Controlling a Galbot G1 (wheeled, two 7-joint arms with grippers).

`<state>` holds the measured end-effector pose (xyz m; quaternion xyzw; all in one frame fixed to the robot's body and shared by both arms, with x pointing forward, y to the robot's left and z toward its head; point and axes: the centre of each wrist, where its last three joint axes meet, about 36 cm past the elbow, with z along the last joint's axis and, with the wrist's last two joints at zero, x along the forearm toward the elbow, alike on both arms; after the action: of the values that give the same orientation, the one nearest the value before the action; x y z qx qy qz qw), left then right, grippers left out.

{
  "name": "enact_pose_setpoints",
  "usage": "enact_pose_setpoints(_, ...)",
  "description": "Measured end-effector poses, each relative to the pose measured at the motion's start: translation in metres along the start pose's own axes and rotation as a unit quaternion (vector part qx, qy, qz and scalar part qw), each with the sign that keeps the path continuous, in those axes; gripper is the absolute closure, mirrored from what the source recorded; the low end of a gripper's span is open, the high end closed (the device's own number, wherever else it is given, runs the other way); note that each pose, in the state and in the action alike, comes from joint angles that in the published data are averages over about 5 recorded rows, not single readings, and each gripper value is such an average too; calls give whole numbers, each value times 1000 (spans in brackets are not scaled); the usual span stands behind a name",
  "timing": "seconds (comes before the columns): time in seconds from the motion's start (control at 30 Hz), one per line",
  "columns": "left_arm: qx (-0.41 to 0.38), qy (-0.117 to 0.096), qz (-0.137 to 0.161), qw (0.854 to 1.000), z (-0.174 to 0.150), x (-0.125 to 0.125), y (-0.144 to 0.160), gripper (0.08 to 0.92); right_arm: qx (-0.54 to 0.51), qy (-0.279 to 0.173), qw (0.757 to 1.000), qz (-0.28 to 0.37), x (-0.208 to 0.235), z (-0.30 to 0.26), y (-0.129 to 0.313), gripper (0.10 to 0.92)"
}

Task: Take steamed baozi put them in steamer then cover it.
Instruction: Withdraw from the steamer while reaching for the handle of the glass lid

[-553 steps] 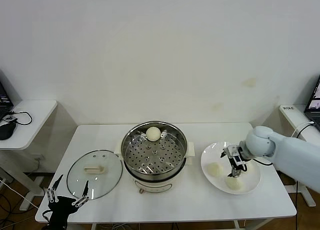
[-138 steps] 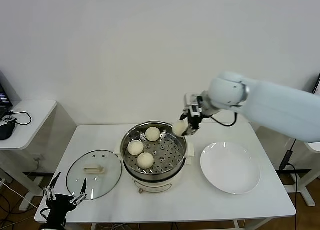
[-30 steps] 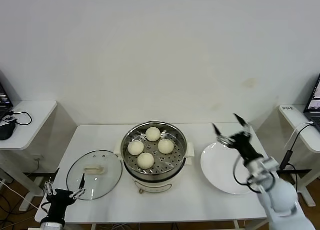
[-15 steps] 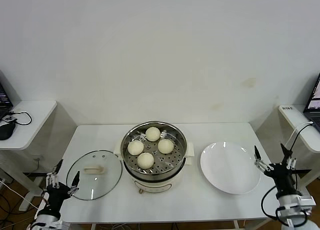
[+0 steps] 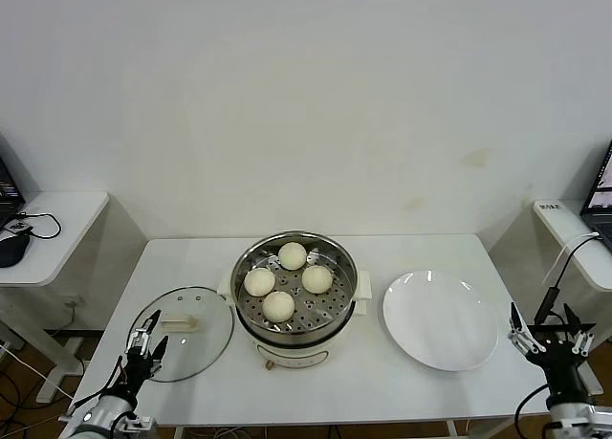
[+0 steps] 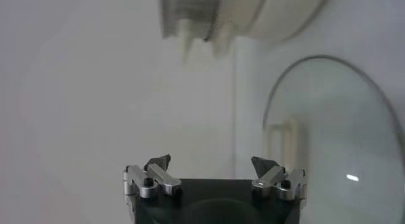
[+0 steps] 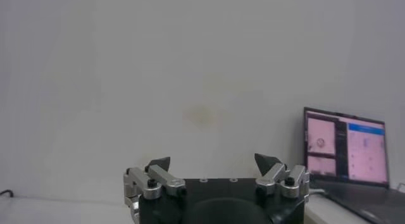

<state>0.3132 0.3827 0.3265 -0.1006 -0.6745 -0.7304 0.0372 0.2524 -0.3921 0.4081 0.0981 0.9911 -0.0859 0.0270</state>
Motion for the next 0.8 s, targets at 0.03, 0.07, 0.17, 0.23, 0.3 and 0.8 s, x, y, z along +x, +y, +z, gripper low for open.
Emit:
enact_pose_setpoints(0.03,-4,-1,2,1000,0,-4,-2,177,0,0,1000,2,1,0,0,199)
enact_pose_setpoints(0.07,-8,-1,4,1000,0,-7,-3,177,1,1,1000,3,2,0,-1,200)
enact_pose_setpoints(0.17,-17,-2,8,1000,2,-17,-5,177,1,3,1000,7,6,0,-2,200)
enact_pose_setpoints(0.23,-23,-3,10,1000,3,-23,-5,177,2,5,1000,8,8,1,-2,199)
enact_pose_setpoints(0.3,-27,-4,11,1000,3,-30,-6,177,3,6,1000,10,10,2,-2,199)
enact_pose_setpoints(0.8,-33,-3,14,999,5,-76,-7,177,11,14,1000,17,20,5,-6,199)
